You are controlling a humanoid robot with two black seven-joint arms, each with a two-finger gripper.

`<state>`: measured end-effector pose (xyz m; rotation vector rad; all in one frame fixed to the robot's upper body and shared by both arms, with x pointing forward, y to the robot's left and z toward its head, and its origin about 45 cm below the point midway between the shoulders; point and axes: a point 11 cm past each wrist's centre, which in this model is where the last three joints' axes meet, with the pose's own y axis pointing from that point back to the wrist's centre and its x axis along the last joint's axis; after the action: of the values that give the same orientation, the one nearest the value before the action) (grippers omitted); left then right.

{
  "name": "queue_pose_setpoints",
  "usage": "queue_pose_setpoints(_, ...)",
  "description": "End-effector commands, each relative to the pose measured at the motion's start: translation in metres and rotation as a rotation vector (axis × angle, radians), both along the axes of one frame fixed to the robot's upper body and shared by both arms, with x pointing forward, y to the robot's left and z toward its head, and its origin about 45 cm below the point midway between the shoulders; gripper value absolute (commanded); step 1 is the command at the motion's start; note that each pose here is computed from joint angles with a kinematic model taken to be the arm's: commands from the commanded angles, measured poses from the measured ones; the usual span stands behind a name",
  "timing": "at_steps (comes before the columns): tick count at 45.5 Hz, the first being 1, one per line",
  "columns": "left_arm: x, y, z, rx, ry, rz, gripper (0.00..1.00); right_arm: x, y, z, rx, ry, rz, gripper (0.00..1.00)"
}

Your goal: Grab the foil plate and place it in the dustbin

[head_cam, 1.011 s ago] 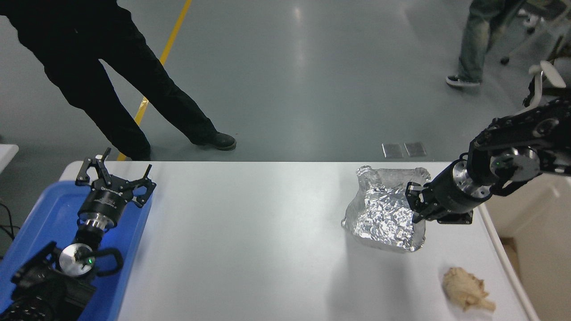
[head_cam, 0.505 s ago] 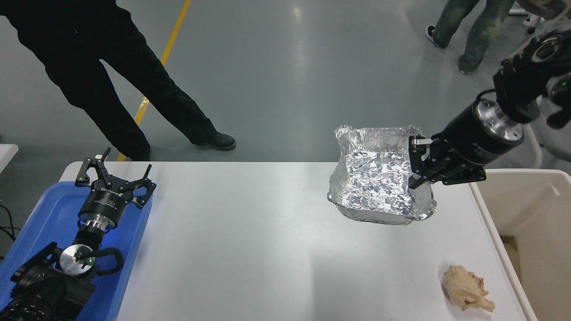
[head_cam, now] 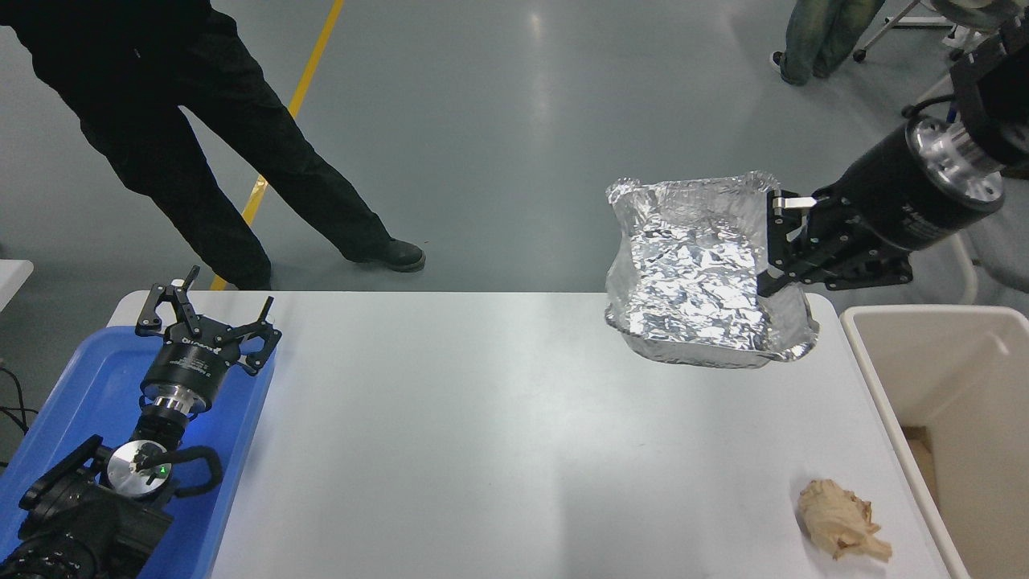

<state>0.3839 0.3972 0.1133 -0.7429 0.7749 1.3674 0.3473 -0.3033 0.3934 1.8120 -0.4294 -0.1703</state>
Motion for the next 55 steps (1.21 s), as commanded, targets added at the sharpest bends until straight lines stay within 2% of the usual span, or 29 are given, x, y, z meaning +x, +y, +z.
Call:
queue_pose_setpoints(1,-0.001,0.001,-0.001,0.0,0.002,0.003,0.99,-0.019,-0.087,-0.035,0.005,0.022,-0.22,0.0)
queue_pose_setpoints(10,-0.001,0.001,-0.001,0.0,0.002,0.003,0.99,-0.033,-0.181,-0.077,-0.163,-0.14,-0.487,0.0)
queue_pose_setpoints(21,-0.001,0.001,-0.001,0.0,0.002,0.003,0.99,-0.03,-0.253,-0.121,-0.285,-0.188,-0.652,0.0)
queue_pose_setpoints(28,-0.001,0.001,-0.001,0.0,0.002,0.003,0.99,-0.039,-0.294,-0.173,-0.426,-0.208,-0.734,0.0)
queue_pose_setpoints(39,-0.001,0.001,-0.001,0.0,0.002,0.003,0.99,-0.047,-0.309,-0.24,-0.62,-0.241,-0.713,0.0)
queue_pose_setpoints(55,-0.001,0.001,-0.001,0.0,0.002,0.003,0.99,-0.07,-0.32,-0.279,-0.806,-0.374,-0.738,0.0)
